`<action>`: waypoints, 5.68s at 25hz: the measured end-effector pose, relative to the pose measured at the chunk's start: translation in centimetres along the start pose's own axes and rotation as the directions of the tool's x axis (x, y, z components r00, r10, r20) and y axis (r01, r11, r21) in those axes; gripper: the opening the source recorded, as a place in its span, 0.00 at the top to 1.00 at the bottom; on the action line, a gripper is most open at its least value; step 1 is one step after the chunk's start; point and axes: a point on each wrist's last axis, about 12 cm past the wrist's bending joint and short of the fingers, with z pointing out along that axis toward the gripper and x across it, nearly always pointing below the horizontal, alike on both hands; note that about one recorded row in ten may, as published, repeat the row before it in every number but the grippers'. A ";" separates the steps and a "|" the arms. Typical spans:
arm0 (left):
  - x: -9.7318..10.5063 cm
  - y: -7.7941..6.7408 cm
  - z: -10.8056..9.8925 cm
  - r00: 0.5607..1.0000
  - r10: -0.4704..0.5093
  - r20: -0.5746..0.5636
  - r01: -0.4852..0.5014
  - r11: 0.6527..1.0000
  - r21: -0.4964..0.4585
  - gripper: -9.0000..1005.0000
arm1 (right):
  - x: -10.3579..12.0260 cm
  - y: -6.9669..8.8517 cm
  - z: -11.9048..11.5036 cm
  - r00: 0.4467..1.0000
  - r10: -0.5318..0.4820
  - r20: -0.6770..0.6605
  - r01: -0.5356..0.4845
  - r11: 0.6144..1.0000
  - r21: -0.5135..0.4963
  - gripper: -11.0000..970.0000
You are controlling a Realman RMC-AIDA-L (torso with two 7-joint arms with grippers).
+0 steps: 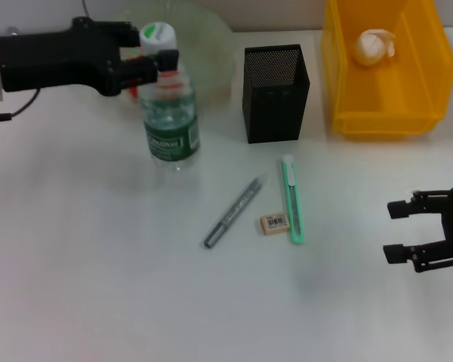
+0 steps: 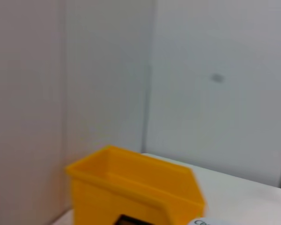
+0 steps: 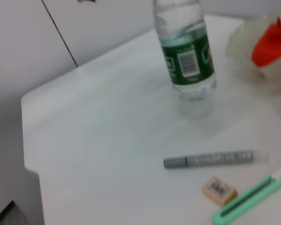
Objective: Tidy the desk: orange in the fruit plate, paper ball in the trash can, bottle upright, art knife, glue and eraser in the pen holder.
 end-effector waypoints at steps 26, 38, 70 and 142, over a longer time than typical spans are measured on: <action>3.9 1.8 -2.8 0.997 -0.074 0.034 0.081 0.958 -0.274 0.56 | 0.3 0.0 1.1 0.978 -0.160 0.134 0.146 0.984 0.105 0.19; 5.5 2.2 -2.7 0.997 -0.064 0.037 0.072 0.942 -0.328 0.56 | 0.3 -0.1 1.3 0.977 -0.163 0.135 0.148 0.983 0.111 0.20; 4.9 2.1 -2.7 0.996 -0.020 0.088 0.046 0.950 -0.308 0.34 | 0.2 -0.4 1.1 0.978 -0.165 0.129 0.149 0.981 0.124 0.20; 11.5 -6.6 0.6 0.994 -0.037 0.105 0.012 0.973 0.232 0.21 | -17.5 -2.3 17.7 0.740 0.287 -0.608 -0.020 0.913 0.407 0.22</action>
